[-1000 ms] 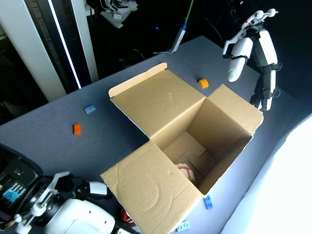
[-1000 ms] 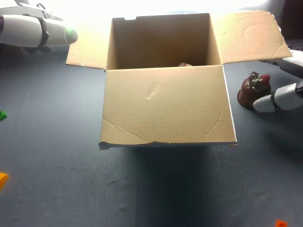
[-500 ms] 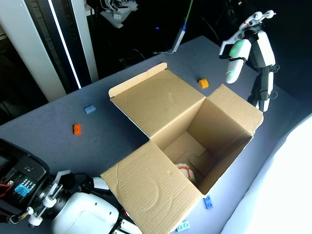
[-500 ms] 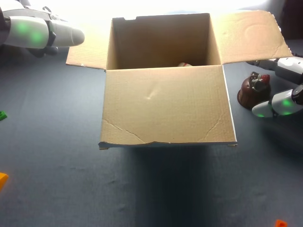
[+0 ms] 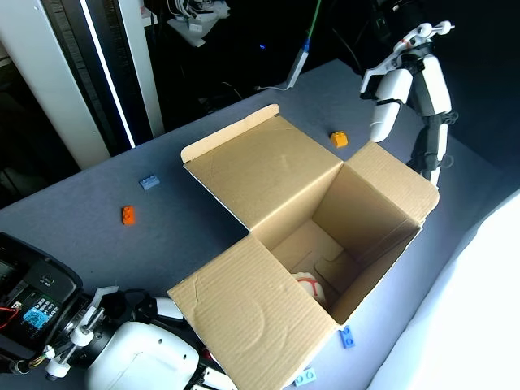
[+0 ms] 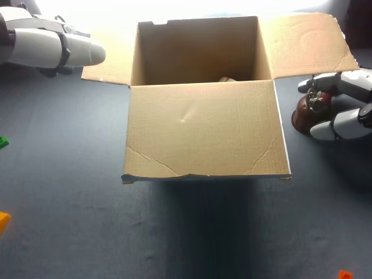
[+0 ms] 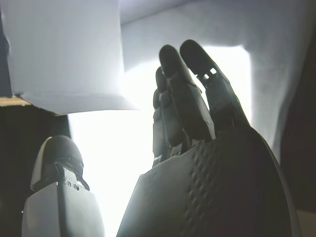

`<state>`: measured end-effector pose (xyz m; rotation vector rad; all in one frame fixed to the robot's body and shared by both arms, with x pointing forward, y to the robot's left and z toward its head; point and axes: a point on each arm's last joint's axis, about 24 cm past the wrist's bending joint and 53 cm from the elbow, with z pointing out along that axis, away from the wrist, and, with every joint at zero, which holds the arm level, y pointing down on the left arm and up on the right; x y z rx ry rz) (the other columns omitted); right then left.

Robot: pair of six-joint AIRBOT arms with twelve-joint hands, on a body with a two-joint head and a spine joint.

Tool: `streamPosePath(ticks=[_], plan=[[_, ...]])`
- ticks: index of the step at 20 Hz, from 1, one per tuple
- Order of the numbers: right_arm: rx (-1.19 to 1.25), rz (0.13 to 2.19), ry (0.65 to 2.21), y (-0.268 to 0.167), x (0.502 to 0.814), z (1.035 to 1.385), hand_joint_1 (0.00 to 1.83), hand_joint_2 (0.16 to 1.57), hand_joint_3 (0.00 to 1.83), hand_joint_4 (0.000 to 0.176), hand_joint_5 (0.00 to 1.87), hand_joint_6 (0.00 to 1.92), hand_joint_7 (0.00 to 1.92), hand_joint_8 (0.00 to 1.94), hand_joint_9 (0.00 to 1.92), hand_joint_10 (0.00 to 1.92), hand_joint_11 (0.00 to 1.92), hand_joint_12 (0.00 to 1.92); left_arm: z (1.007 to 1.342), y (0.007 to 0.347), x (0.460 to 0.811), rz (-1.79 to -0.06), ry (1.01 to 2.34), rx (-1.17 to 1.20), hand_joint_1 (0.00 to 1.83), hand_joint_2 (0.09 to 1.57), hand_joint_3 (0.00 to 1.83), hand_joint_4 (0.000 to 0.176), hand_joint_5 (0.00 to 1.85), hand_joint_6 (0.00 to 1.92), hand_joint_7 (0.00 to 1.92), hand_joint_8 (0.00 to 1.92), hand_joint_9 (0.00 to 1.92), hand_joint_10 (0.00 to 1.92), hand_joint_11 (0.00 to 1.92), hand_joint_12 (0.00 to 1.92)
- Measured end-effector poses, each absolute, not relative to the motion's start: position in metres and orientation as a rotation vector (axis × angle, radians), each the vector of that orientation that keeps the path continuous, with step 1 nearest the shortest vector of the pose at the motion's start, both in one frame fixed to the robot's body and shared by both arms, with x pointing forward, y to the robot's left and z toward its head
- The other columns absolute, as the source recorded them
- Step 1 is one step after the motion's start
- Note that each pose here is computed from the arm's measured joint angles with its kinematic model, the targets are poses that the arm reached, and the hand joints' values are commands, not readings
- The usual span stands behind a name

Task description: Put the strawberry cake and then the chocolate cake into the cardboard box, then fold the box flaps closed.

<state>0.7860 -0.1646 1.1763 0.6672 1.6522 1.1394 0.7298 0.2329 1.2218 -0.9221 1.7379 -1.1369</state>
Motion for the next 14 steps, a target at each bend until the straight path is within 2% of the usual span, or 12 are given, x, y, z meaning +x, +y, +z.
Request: streamPosePath(ticks=[1, 2, 3, 4, 5, 6, 7, 8, 12, 14], plan=[[0.663, 1.139, 1.649, -0.165, 0.786, 1.177, 1.14, 1.08, 0.0, 0.0, 0.7, 0.39, 0.81, 0.29, 0.48, 0.79, 0.0, 1.43, 1.221, 0.232, 0.729, -1.138, 1.74, -0.921, 0.41, 1.0, 0.0, 0.016, 0.31, 0.0, 0.5, 0.0, 0.63, 0.0, 0.22, 1.14], [0.663, 1.139, 1.647, -0.165, 0.786, 1.178, 1.12, 1.17, 0.02, 0.0, 0.78, 1.07, 0.85, 0.39, 0.49, 0.96, 0.0, 1.58, 1.22, 0.231, 0.729, -1.136, 1.745, -0.919, 0.41, 1.0, 0.0, 0.016, 0.31, 0.0, 0.5, 0.0, 0.63, 0.0, 0.22, 1.14], [0.661, 1.138, 1.647, -0.165, 0.786, 1.178, 1.15, 1.21, 0.0, 0.0, 0.78, 1.2, 0.8, 1.16, 0.48, 1.13, 0.0, 1.67, 1.219, 0.231, 0.728, -1.135, 1.746, -0.92, 0.42, 1.0, 0.0, 0.015, 0.31, 0.0, 0.5, 0.0, 0.63, 0.0, 0.22, 1.14], [0.661, 1.138, 1.647, -0.165, 0.786, 1.178, 1.2, 1.18, 0.0, 0.0, 0.95, 0.98, 0.79, 1.33, 0.56, 1.25, 0.09, 1.73, 1.219, 0.231, 0.728, -1.135, 1.746, -0.919, 0.42, 1.0, 0.0, 0.017, 0.31, 0.0, 0.5, 0.0, 0.63, 0.0, 0.21, 1.14], [0.661, 1.138, 1.648, -0.165, 0.786, 1.178, 1.32, 1.19, 0.0, 0.0, 0.97, 0.93, 0.79, 1.32, 0.61, 1.49, 0.18, 1.76, 1.22, 0.231, 0.728, -1.135, 1.746, -0.919, 0.43, 1.01, 0.0, 0.018, 0.31, 0.0, 0.49, 0.0, 0.63, 0.0, 0.19, 1.16], [0.661, 1.138, 1.647, -0.165, 0.786, 1.178, 1.34, 1.2, 0.0, 0.0, 0.97, 0.91, 0.77, 1.34, 0.6, 1.58, 0.17, 1.86, 1.219, 0.231, 0.728, -1.136, 1.746, -0.919, 0.43, 1.01, 0.0, 0.018, 0.3, 0.0, 0.49, 0.0, 0.62, 0.0, 0.18, 1.17], [0.661, 1.138, 1.647, -0.165, 0.786, 1.178, 1.34, 1.21, 0.0, 0.0, 0.94, 0.98, 0.76, 1.37, 0.57, 1.63, 0.13, 1.91, 1.219, 0.23, 0.728, -1.135, 1.748, -0.918, 0.43, 1.01, 0.0, 0.019, 0.31, 0.0, 0.5, 0.0, 0.63, 0.0, 0.19, 1.17], [0.658, 1.134, 1.647, -0.166, 0.786, 1.176, 1.35, 1.2, 0.0, 0.0, 1.0, 0.91, 0.78, 1.34, 0.57, 1.65, 0.12, 1.92, 1.219, 0.23, 0.728, -1.138, 1.748, -0.917, 0.42, 1.01, 0.0, 0.015, 0.31, 0.0, 0.49, 0.0, 0.62, 0.0, 0.19, 1.17], [0.659, 1.131, 1.645, -0.168, 0.786, 1.177, 1.35, 1.2, 0.0, 0.0, 1.01, 0.87, 0.78, 1.35, 0.58, 1.66, 0.13, 1.92, 1.222, 0.227, 0.727, -1.147, 1.744, -0.913, 0.42, 1.01, 0.0, 0.017, 0.31, 0.0, 0.5, 0.0, 0.64, 0.01, 0.2, 1.17], [0.657, 1.122, 1.644, -0.176, 0.782, 1.18, 1.35, 1.18, 0.0, 0.0, 1.02, 0.87, 0.81, 1.31, 0.61, 1.61, 0.15, 1.92, 1.222, 0.226, 0.727, -1.151, 1.746, -0.912, 0.44, 1.01, 0.0, 0.012, 0.31, 0.0, 0.5, 0.0, 0.64, 0.01, 0.21, 1.17]])
